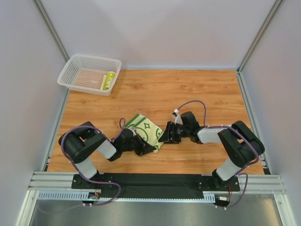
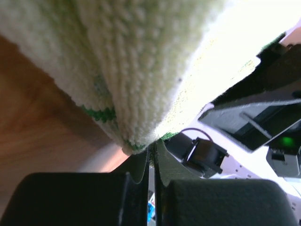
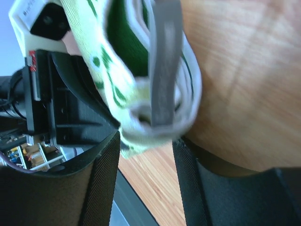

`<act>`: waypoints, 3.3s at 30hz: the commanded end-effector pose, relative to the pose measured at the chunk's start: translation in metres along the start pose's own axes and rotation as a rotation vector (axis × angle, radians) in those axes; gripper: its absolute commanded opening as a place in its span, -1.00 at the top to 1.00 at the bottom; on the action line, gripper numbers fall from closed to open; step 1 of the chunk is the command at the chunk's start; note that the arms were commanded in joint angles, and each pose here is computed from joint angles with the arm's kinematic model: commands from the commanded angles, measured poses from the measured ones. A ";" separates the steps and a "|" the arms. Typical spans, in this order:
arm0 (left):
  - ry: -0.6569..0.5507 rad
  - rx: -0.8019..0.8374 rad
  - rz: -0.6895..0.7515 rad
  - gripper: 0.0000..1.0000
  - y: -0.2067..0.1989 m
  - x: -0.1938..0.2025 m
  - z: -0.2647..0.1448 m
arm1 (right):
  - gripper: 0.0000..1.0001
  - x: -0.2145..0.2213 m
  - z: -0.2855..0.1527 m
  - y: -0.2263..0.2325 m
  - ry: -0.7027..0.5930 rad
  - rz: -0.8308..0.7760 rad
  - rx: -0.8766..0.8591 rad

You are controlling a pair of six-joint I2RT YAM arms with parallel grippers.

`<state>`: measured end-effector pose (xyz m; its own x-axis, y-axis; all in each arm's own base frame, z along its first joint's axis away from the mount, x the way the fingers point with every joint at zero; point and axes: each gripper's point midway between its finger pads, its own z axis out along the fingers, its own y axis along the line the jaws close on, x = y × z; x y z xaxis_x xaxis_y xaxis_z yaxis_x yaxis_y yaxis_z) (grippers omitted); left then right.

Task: Roll the towels
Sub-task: Roll the towel

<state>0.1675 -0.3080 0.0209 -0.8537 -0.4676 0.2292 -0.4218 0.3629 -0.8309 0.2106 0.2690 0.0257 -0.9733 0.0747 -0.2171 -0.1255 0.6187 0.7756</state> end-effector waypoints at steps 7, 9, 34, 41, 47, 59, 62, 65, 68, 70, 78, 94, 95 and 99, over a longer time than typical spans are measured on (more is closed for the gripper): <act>0.067 -0.237 -0.198 1.00 0.054 0.019 -0.019 | 0.25 0.011 0.018 -0.062 -0.080 0.084 0.148; 0.069 -0.239 -0.198 1.00 0.054 0.020 -0.019 | 0.45 0.010 0.018 -0.059 -0.099 0.084 0.128; -0.357 -0.824 1.134 0.54 -0.060 0.001 -0.091 | 0.92 0.008 -0.035 -0.047 -0.001 0.146 0.448; -0.162 -0.634 1.329 0.52 -0.065 0.053 -0.022 | 0.95 0.007 -0.037 -0.044 0.015 0.145 0.468; -0.062 -0.497 1.368 0.47 -0.072 0.078 0.014 | 0.97 0.007 -0.039 -0.043 0.019 0.142 0.470; -0.010 -0.559 1.356 0.44 -0.035 0.073 0.035 | 0.99 0.009 -0.040 -0.043 0.023 0.142 0.469; -0.055 -0.601 1.342 0.43 -0.025 0.063 0.034 | 0.99 0.011 -0.040 -0.045 0.030 0.143 0.473; -0.092 -0.614 1.349 0.40 -0.024 0.056 0.031 | 0.99 0.013 -0.040 -0.047 0.035 0.143 0.478; -0.104 -0.630 1.374 0.37 -0.025 0.051 0.029 | 0.99 0.014 -0.040 -0.048 0.040 0.141 0.482; -0.120 -0.625 1.389 0.35 -0.027 0.050 0.026 | 0.99 0.013 -0.039 -0.049 0.039 0.144 0.482; -0.076 -0.667 1.429 0.13 -0.002 0.043 0.032 | 0.99 0.012 -0.037 -0.048 0.045 0.148 0.481; -0.070 -0.768 1.341 -0.02 0.042 0.018 0.022 | 0.90 -0.001 -0.040 -0.046 0.073 0.121 0.527; -0.077 -0.766 1.320 0.00 0.043 0.016 0.021 | 0.88 -0.004 -0.042 -0.047 0.070 0.123 0.532; -0.069 -0.794 1.250 0.13 0.054 0.002 0.017 | 0.79 -0.017 -0.047 -0.048 0.056 0.130 0.535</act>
<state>0.1577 -0.3596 0.0208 -0.6827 0.3870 -0.6198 0.5411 0.8378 -0.0729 0.2143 0.2157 0.0187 -0.9857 0.1494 -0.0774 0.1018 0.8958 0.4327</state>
